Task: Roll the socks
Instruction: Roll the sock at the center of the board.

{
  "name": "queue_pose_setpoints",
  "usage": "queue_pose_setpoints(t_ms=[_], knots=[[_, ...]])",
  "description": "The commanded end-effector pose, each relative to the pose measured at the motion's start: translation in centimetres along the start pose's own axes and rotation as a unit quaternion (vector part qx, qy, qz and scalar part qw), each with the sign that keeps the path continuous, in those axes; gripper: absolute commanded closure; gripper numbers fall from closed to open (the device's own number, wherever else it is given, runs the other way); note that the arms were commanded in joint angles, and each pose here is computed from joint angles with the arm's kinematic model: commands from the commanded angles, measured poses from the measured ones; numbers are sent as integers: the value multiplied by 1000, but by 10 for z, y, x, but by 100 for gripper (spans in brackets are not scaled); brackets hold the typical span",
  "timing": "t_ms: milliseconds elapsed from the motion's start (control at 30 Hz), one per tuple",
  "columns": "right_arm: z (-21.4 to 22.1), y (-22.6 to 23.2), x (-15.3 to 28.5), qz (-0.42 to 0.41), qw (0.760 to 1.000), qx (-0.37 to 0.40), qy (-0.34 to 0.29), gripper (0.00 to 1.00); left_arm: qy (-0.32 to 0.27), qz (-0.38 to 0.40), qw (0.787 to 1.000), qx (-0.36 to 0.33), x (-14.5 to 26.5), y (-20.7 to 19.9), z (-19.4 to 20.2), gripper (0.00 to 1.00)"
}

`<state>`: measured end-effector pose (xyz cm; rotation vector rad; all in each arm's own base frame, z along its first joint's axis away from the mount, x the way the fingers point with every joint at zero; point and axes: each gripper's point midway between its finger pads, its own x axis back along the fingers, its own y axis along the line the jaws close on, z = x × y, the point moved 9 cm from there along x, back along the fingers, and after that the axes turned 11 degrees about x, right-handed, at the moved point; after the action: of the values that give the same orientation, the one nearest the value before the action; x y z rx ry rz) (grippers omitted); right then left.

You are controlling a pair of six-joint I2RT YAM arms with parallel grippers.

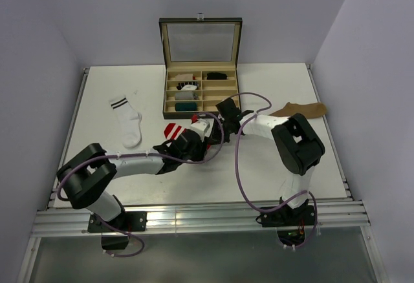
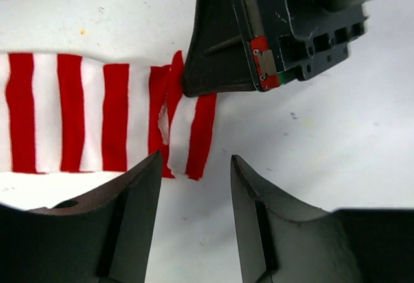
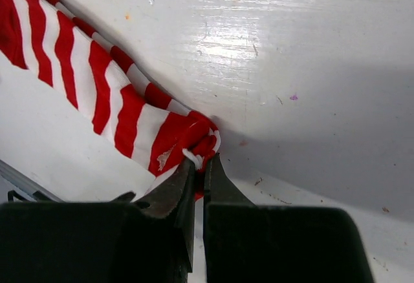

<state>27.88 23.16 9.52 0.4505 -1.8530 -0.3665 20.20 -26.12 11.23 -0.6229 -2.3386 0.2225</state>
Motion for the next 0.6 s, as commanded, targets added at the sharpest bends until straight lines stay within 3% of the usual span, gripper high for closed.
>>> queue_pose_setpoints(t_ms=[0,367,567], knots=[[5,-10,-3,52,998,-6,23,100,-52,-24,996,-64,-10,-10,-13,49],[5,-8,-8,36,999,-7,31,100,-101,-52,983,-146,-13,-29,2,51],[6,-8,-10,29,999,-7,35,100,-92,-56,981,-163,-19,-33,5,51]])
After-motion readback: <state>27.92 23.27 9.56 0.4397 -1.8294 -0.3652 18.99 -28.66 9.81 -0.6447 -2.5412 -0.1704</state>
